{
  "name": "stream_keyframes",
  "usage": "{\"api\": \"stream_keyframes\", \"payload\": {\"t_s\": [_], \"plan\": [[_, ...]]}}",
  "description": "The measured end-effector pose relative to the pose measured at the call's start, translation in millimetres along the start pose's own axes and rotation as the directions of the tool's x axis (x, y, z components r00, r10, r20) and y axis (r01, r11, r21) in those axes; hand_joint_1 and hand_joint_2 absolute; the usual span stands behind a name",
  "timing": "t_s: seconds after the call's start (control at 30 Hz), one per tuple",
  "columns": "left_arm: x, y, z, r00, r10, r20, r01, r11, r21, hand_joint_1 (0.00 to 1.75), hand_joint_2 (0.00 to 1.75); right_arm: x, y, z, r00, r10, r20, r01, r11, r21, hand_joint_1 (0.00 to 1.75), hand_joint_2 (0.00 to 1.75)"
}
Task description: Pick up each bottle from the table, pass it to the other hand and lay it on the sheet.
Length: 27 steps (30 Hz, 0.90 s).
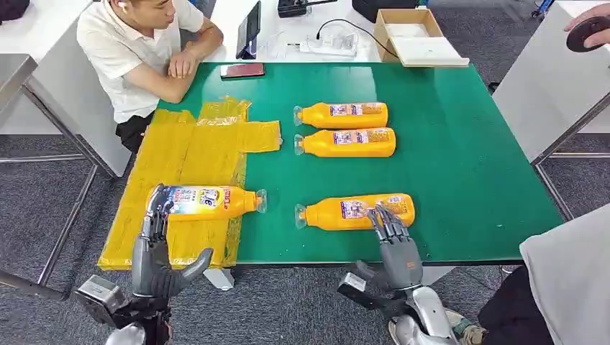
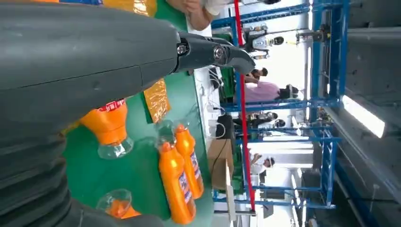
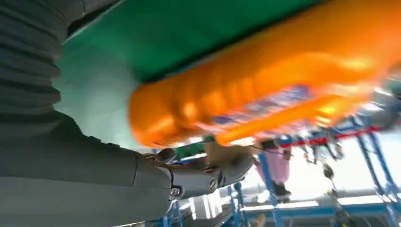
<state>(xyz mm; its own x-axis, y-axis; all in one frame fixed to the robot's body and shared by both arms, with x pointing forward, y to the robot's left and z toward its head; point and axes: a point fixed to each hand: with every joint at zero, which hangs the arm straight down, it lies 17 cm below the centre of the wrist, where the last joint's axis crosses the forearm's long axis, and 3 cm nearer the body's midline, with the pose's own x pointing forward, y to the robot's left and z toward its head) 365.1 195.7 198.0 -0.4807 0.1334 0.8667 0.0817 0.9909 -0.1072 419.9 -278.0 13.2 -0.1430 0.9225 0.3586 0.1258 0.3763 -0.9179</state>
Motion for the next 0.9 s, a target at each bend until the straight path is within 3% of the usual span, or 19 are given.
{"api": "stream_keyframes", "payload": {"t_s": [0.23, 0.9], "plan": [[3, -7, 3, 0.992, -0.124, 0.032, 0.123, 0.992, 0.03, 0.0, 1.75, -36, -5, -26, 0.995, 0.097, -0.032, -0.096, 0.995, 0.036, 0.0, 1.75], [-2, -38, 4, 0.996, -0.086, 0.017, 0.086, 0.996, -0.013, 0.0, 1.75, -35, 0, -64, 0.977, 0.212, -0.008, -0.21, 0.973, 0.099, 0.0, 1.75]]}}
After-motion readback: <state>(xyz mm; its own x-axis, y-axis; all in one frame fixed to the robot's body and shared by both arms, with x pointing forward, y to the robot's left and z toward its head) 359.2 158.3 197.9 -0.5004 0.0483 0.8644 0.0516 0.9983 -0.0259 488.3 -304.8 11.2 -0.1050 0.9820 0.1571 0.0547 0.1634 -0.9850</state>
